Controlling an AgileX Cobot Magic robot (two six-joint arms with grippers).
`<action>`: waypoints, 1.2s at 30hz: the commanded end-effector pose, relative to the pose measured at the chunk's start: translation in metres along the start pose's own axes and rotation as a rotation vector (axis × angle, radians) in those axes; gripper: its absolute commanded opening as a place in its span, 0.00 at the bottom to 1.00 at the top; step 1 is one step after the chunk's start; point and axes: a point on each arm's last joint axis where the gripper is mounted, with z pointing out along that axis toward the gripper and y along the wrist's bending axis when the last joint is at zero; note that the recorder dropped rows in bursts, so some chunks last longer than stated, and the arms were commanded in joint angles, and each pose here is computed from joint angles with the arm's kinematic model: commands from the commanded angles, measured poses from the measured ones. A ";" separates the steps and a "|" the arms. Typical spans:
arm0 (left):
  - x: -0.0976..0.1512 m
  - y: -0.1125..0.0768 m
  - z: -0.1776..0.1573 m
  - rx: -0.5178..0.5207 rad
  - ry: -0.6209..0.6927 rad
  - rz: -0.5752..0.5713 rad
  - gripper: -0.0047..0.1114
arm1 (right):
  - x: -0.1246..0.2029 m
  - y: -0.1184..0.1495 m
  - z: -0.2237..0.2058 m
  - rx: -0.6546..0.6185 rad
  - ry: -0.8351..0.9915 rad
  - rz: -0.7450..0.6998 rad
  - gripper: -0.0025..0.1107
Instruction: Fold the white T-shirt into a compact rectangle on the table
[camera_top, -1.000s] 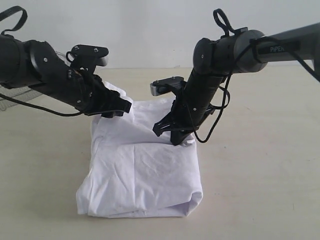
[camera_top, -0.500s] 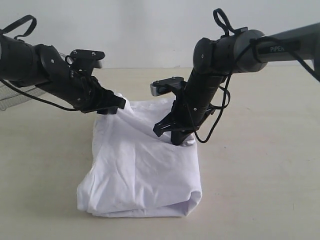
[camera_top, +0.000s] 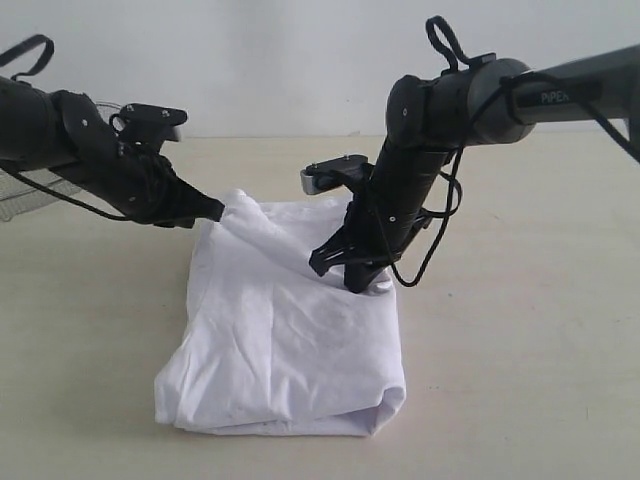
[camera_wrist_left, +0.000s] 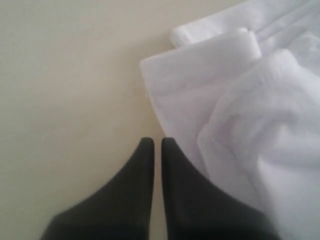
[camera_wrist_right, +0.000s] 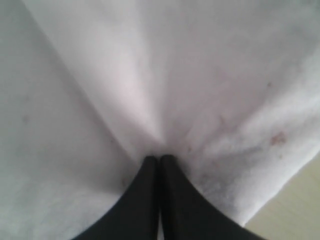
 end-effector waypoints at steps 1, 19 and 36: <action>-0.013 -0.011 -0.046 0.051 0.027 0.050 0.08 | 0.000 -0.005 -0.018 0.065 -0.030 -0.051 0.02; 0.079 -0.136 -0.058 0.459 0.185 0.084 0.08 | -0.035 -0.053 -0.040 -0.069 -0.235 0.022 0.02; 0.155 -0.119 -0.050 0.369 0.400 -0.004 0.08 | -0.035 -0.104 0.008 0.038 -0.291 0.130 0.02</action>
